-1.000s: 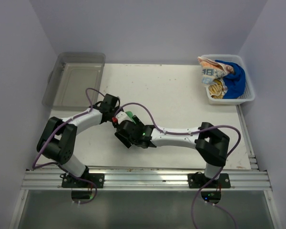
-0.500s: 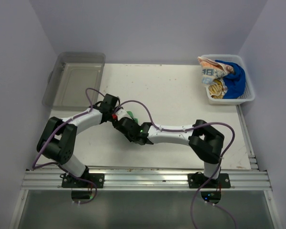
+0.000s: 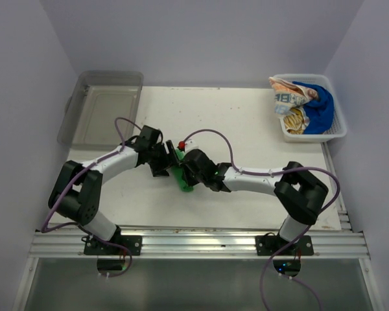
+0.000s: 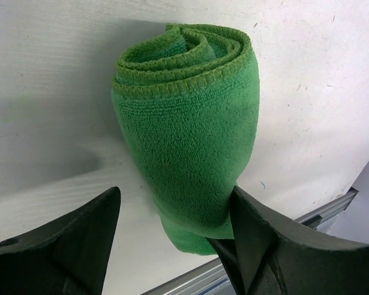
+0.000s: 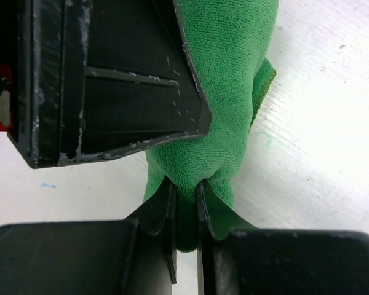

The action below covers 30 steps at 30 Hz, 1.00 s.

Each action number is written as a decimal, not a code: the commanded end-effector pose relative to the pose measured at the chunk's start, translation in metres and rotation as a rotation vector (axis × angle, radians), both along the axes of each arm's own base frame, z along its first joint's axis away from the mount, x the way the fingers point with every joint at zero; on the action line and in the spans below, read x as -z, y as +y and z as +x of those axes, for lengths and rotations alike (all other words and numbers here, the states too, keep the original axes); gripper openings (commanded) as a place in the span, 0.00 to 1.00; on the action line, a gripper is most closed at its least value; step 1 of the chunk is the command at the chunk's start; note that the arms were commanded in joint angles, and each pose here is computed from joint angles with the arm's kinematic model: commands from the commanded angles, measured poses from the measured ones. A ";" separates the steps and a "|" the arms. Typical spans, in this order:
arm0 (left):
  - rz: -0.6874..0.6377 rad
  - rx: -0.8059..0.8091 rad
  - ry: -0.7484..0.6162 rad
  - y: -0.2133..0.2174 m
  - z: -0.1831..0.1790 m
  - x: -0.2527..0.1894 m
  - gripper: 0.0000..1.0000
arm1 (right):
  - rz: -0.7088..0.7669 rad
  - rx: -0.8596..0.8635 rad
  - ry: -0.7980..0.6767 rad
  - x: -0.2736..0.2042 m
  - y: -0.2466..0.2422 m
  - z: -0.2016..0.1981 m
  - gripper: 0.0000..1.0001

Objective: Roll the towels
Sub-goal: Roll the towel, then place the rolled towel into the container

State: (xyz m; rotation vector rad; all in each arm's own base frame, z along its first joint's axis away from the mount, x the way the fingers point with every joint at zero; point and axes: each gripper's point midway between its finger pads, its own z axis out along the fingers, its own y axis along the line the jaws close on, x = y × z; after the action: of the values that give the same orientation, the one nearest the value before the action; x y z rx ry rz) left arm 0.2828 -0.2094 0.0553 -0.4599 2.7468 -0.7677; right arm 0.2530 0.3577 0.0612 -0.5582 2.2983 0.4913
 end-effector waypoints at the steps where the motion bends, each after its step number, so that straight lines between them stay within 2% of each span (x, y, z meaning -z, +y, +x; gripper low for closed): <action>1: -0.031 0.012 -0.049 -0.007 0.010 -0.015 0.74 | 0.083 0.003 0.082 0.006 0.003 -0.013 0.00; 13: -0.102 0.052 -0.027 -0.023 0.010 -0.003 0.73 | 0.336 0.062 0.235 0.009 0.000 -0.012 0.00; 17: -0.094 0.070 -0.023 -0.027 0.010 0.000 0.77 | 0.411 0.068 0.266 0.008 0.000 -0.012 0.00; 27: -0.052 0.100 0.026 -0.038 0.001 0.020 0.80 | 0.494 0.106 0.324 0.017 -0.010 -0.016 0.00; 28: -0.039 0.093 0.025 -0.037 0.002 0.021 0.79 | 0.493 0.113 0.329 0.019 -0.012 -0.016 0.00; 30: -0.027 0.093 0.024 -0.038 0.003 0.021 0.68 | 0.497 0.115 0.330 0.020 -0.012 -0.016 0.00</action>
State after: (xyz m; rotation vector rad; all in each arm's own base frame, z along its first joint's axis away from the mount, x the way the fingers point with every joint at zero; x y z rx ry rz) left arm 0.2786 -0.2418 0.0330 -0.3710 2.8127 -0.8489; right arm 0.2492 0.3489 0.0526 -0.1147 2.3115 1.1001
